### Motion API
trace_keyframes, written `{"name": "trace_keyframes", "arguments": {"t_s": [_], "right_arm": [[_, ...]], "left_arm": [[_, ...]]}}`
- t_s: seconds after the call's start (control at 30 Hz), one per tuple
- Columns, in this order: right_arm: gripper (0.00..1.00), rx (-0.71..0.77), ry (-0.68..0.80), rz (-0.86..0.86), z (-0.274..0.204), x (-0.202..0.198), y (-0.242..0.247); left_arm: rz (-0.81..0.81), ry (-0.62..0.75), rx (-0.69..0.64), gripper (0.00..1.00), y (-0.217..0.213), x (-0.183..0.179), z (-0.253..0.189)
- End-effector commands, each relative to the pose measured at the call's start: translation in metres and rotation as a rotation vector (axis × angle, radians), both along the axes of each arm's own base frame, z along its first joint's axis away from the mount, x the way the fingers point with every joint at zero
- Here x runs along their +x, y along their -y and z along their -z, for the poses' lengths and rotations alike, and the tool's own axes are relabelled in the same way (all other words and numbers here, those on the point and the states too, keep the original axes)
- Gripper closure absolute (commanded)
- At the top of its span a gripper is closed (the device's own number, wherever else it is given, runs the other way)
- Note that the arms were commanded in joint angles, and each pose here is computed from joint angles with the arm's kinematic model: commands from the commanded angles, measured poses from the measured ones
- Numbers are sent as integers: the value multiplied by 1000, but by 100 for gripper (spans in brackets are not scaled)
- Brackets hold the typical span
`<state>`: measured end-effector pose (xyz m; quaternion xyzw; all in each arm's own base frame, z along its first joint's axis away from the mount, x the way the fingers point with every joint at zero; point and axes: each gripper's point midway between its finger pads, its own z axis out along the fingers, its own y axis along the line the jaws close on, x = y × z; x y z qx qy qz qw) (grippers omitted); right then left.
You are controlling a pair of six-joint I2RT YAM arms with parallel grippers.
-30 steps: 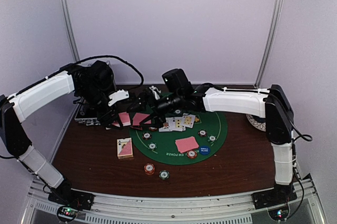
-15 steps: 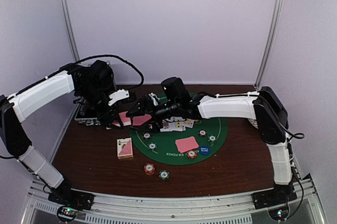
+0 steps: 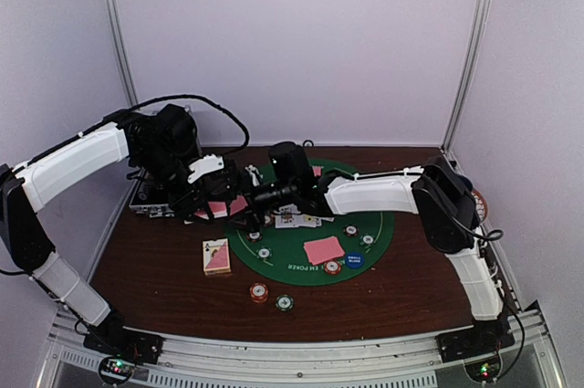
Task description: Distribute texas hold em gaming equipment
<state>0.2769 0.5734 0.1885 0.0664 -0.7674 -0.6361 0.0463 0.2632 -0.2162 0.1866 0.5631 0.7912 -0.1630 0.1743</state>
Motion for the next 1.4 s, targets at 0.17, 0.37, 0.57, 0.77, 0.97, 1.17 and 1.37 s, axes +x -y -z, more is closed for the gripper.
{"name": "trace_keyframes", "arguments": {"t_s": [0.17,0.37,0.57,0.77,0.97,1.17,1.37], "right_arm": [[12,73,-7,-39,-12,-7,-15],[21,32,-17,-21,2,3,-1],[30,-25,-12,-6,13,10,21],[37,-35,-4,-9,11,11,31],[44,7,18,-7,-15,13,37],[53,48,33,5,-38,17,44],[72,66,26,7,-43,17,49]], "left_arm": [[6,33,-38,100,3,2,-12],[6,39,-35,100,2,2,-13],[7,38,-35,100,1,1,-12],[7,38,-36,100,1,1,-12],[6,34,-32,100,1,1,-11],[5,33,-27,100,1,2,-9],[7,32,-25,100,1,2,-9]]}}
